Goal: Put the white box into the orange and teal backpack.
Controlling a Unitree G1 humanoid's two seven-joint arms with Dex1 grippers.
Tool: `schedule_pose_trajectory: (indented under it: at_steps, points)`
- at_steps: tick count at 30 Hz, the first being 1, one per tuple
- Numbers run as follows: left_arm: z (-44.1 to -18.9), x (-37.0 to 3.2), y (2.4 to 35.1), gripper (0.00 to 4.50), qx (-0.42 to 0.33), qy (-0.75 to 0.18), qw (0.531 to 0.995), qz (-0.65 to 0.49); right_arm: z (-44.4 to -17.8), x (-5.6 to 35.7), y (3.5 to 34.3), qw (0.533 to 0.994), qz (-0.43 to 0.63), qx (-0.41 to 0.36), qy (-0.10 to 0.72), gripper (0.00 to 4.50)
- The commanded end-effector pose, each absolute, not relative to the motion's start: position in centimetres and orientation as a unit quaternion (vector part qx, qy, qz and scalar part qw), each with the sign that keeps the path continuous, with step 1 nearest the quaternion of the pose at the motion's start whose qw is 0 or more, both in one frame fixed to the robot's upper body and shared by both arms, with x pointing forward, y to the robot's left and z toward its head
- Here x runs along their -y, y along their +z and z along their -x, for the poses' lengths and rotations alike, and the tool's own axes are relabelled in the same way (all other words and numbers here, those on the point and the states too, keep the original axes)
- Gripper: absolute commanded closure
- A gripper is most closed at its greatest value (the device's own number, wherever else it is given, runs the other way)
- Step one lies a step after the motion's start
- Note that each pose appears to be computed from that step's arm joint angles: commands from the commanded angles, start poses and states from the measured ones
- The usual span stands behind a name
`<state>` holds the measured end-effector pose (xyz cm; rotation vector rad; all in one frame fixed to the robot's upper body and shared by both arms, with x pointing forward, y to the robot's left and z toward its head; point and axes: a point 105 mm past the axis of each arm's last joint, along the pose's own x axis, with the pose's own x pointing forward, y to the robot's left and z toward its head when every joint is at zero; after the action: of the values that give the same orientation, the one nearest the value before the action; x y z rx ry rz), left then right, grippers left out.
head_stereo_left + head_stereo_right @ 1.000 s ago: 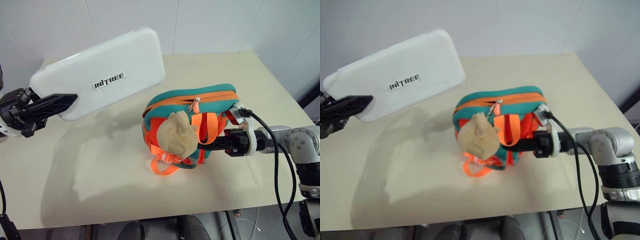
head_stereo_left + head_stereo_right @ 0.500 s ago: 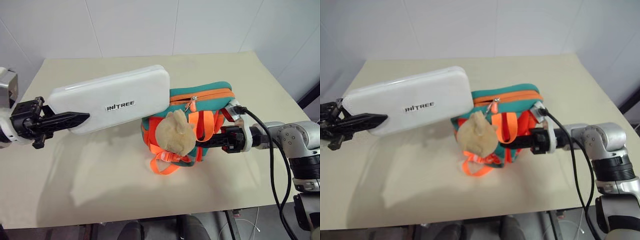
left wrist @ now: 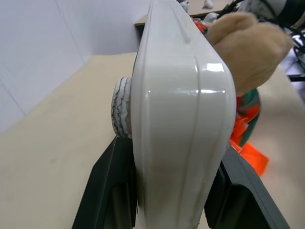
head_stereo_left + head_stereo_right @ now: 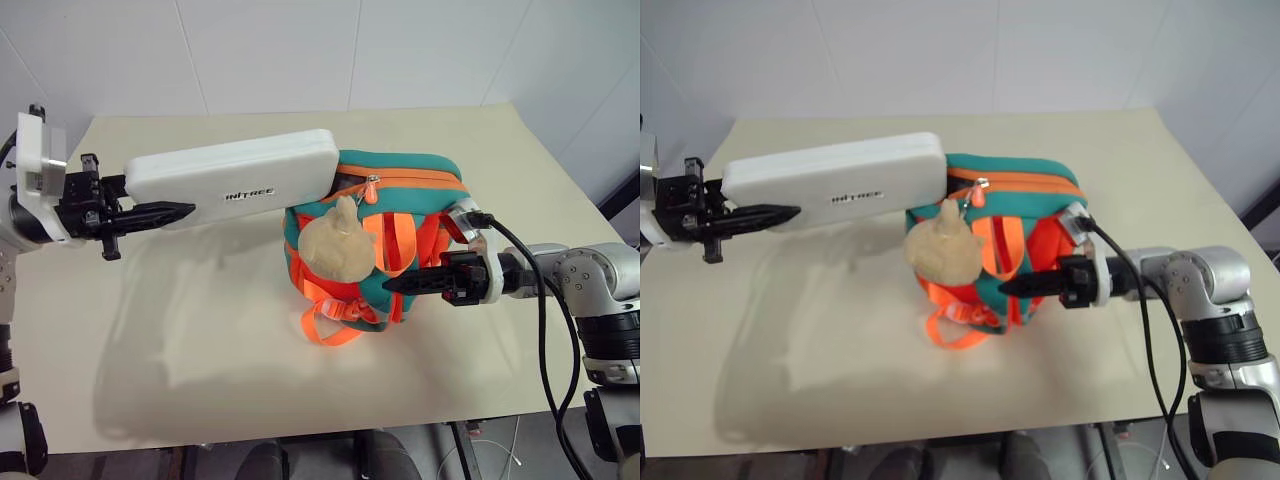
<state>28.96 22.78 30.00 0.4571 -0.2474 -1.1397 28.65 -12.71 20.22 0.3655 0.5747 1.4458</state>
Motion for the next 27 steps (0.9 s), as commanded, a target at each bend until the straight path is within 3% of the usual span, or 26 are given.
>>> schedule_pose_trajectory:
  at_steps: [1, 15, 22, 27]
  points:
    - [-29.8, -23.4, 30.6, 3.20, 0.124, -0.508, 0.817, -0.246, -28.2, 12.7, 20.6, 0.696, -0.163, -0.250, 0.653, 4.06]
    - [-31.2, -20.9, 28.0, 3.20, 0.043, -0.596, 0.756, -0.266, -28.1, 12.3, 20.9, 0.695, -0.165, -0.241, 0.657, 4.06]
    - [-33.4, -17.3, 28.5, 3.20, 0.043, -0.615, 0.732, -0.290, -28.2, 12.0, 20.9, 0.693, -0.164, -0.237, 0.661, 4.06]
    - [-34.8, -12.1, 28.3, 3.20, 0.038, -0.635, 0.715, -0.290, -28.1, 11.7, 20.8, 0.691, -0.165, -0.233, 0.664, 4.06]
